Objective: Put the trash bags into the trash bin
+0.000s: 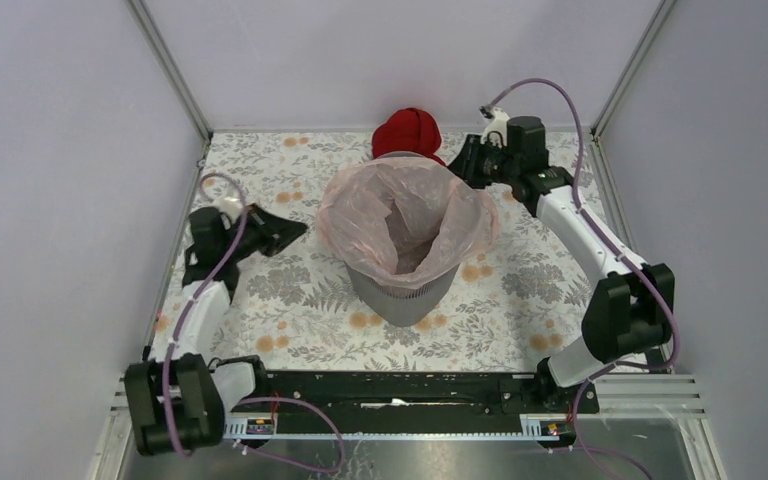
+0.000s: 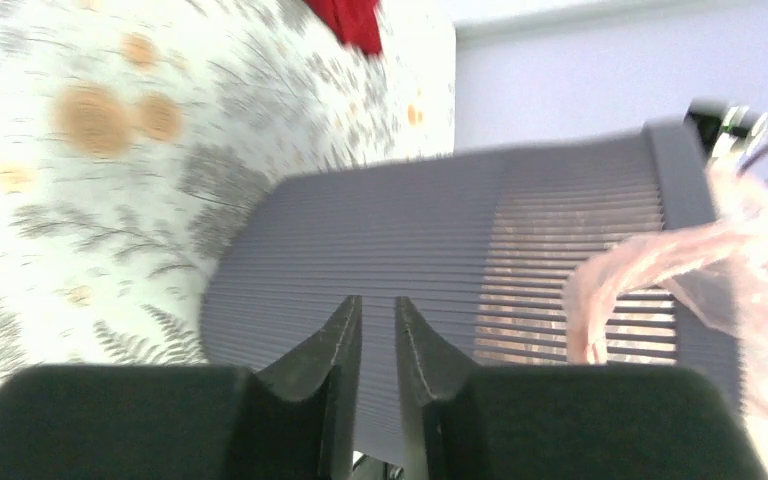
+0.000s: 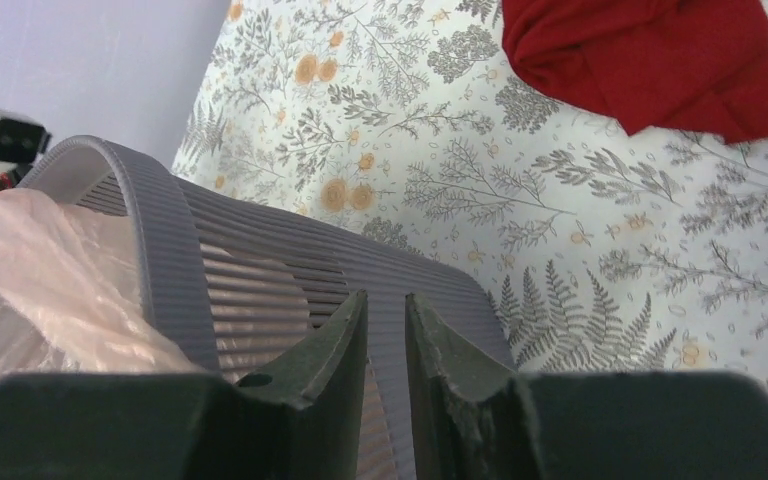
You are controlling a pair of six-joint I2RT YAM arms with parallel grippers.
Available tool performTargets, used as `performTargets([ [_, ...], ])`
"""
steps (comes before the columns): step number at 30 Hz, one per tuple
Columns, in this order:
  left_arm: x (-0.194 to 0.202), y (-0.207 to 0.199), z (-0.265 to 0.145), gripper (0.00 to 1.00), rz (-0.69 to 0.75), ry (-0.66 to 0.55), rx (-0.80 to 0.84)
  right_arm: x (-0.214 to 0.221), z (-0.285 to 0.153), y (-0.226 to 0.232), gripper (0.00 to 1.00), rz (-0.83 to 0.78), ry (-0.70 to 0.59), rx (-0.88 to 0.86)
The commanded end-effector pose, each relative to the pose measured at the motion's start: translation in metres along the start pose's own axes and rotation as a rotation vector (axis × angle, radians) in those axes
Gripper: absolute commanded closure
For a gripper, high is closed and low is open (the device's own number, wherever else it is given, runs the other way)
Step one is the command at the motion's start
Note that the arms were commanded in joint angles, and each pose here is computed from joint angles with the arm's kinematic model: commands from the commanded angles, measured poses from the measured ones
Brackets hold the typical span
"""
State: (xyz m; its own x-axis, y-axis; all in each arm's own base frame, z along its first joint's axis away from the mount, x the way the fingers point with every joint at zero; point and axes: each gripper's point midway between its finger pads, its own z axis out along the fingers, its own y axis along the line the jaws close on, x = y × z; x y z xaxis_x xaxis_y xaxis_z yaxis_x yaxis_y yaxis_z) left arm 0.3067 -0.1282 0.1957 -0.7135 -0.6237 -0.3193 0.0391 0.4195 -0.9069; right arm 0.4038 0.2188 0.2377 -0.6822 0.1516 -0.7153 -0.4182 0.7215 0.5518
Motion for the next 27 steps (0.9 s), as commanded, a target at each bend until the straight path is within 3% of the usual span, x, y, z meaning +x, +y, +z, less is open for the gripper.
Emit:
performTargets([
  [1,-0.013,-0.004,-0.044,0.72,-0.025,-0.046,0.094,-0.024,-0.025,0.011,0.75,0.069,-0.095,-0.129],
  [3,-0.017,-0.018,-0.047,0.63,0.000,-0.060,0.123,-0.022,-0.020,0.014,0.78,0.089,-0.073,-0.184],
  [7,-0.033,-0.055,-0.053,0.36,0.033,-0.098,0.275,-0.017,-0.018,0.016,0.81,0.133,-0.060,-0.211],
  [9,-0.036,-0.076,-0.056,0.26,0.085,-0.065,0.369,-0.018,-0.022,0.018,0.82,0.138,-0.076,-0.205],
  [13,-0.038,-0.097,-0.055,0.19,0.093,-0.002,0.535,-0.030,-0.033,0.020,0.72,0.154,-0.126,-0.199],
  [20,-0.009,-0.100,-0.024,0.21,0.004,0.203,0.625,-0.052,-0.080,0.007,0.30,0.223,-0.271,-0.175],
  [27,0.002,-0.101,-0.016,0.28,0.028,0.234,0.637,-0.039,-0.121,-0.003,0.10,0.244,-0.302,-0.157],
])
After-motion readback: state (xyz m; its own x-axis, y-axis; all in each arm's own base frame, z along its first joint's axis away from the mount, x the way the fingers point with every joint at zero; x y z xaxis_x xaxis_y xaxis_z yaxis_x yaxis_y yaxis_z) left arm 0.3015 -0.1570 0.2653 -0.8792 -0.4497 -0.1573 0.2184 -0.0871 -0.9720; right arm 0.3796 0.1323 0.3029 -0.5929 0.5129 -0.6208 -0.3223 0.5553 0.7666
